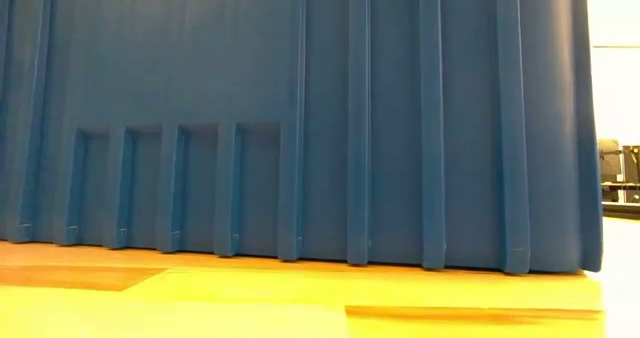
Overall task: Pick and place slides into bin
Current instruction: Return to Home Position
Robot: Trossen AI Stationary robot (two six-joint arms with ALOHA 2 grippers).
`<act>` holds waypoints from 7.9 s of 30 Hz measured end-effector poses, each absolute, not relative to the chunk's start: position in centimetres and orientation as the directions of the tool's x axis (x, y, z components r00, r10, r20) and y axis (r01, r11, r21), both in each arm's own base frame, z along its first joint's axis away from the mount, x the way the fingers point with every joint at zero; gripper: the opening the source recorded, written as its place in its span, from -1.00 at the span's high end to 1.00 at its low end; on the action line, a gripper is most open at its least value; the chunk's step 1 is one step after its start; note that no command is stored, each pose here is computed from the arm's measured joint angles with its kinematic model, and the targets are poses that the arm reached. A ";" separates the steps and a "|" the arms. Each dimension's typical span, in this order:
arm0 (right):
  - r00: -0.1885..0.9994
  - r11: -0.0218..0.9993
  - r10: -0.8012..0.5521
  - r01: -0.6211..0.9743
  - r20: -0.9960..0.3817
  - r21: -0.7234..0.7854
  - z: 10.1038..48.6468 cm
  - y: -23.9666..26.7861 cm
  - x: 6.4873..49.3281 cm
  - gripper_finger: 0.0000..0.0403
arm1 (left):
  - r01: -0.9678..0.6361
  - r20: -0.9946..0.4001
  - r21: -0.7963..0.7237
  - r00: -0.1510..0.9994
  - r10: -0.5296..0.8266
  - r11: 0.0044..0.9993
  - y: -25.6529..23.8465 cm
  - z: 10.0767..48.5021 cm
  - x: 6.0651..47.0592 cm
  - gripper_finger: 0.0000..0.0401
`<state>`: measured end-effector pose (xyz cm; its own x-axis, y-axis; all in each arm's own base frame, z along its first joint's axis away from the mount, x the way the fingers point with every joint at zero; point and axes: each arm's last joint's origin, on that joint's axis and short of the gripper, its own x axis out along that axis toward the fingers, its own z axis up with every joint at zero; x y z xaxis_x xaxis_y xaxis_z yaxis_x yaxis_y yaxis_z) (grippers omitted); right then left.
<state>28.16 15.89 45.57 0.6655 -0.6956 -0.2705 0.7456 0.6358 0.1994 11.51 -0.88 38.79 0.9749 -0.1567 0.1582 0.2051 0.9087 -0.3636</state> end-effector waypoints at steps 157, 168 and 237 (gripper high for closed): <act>0.973 0.918 -0.129 0.045 0.191 0.394 24.0 4.4 12.0 -0.09 | 0.041 0.155 -0.138 0.988 -0.019 0.990 -0.1 29.1 4.8 -0.83; 0.973 0.918 -0.129 0.045 0.191 0.394 24.0 4.4 12.0 -0.07 | 0.041 0.156 -0.139 0.988 -0.019 0.989 -0.1 29.1 4.8 -0.83; 0.973 0.918 -0.129 0.044 0.191 0.394 24.0 4.4 12.0 -0.09 | 0.034 0.145 -0.161 0.989 -0.010 0.986 -0.1 29.1 4.8 -0.83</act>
